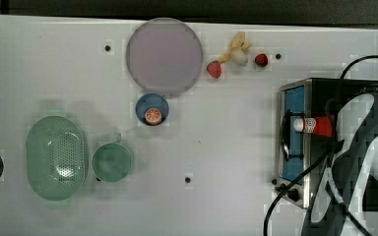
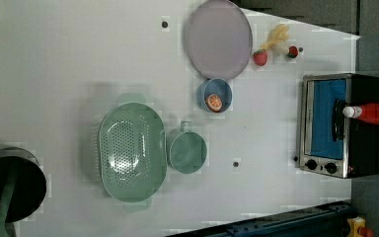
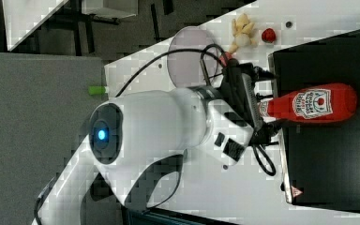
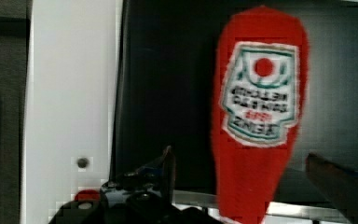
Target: Pick Ketchup from oven and place it on table.
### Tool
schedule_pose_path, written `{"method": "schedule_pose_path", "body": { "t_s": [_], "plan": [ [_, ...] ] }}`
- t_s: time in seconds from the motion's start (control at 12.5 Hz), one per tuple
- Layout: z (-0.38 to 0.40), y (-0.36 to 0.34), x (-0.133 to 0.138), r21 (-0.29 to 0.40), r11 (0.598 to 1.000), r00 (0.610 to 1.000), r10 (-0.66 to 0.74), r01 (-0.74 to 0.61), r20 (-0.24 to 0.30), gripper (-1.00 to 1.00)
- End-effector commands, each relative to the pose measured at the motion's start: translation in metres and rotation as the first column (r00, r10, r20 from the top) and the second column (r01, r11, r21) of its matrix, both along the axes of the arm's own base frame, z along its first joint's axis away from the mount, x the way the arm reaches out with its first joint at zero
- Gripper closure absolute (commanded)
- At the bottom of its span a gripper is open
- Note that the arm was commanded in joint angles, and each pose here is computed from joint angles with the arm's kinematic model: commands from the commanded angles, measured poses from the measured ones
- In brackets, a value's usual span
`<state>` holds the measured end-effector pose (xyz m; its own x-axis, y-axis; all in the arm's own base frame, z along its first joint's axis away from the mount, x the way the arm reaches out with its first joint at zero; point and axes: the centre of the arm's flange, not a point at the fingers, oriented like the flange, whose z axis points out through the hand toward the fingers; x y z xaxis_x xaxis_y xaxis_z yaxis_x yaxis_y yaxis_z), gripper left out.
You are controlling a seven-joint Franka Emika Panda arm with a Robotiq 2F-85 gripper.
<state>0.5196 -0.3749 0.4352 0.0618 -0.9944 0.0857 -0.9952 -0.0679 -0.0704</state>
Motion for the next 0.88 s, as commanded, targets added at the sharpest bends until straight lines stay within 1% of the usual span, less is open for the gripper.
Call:
{"method": "schedule_pose_path", "body": {
  "t_s": [0.08,0.16,0.32,0.48,0.56,0.72,0.8,0.88],
  "plan": [
    [-0.035,-0.027,-0.013,0.021,0.992,0.992,-0.123,0.123,-0.003,-1.00],
    [-0.045,-0.030,-0.013,0.015,0.992,0.992,-0.128,0.128,-0.015,-1.00],
    [-0.056,-0.036,-0.009,-0.018,0.991,0.991,-0.130,0.130,-0.006,-1.00],
    [-0.070,-0.038,-0.010,-0.017,0.990,0.990,-0.137,0.137,-0.023,-1.00],
    [-0.074,-0.036,-0.009,-0.010,0.990,0.990,-0.141,0.140,-0.022,-0.93],
    [-0.074,-0.040,-0.009,-0.025,0.989,0.989,-0.145,0.145,-0.007,-0.44],
    [-0.072,-0.040,-0.009,-0.025,0.989,0.989,-0.145,0.145,-0.004,-0.27],
    [-0.072,-0.041,-0.010,-0.025,0.989,0.989,-0.147,0.147,-0.004,-0.27]
  ]
}}
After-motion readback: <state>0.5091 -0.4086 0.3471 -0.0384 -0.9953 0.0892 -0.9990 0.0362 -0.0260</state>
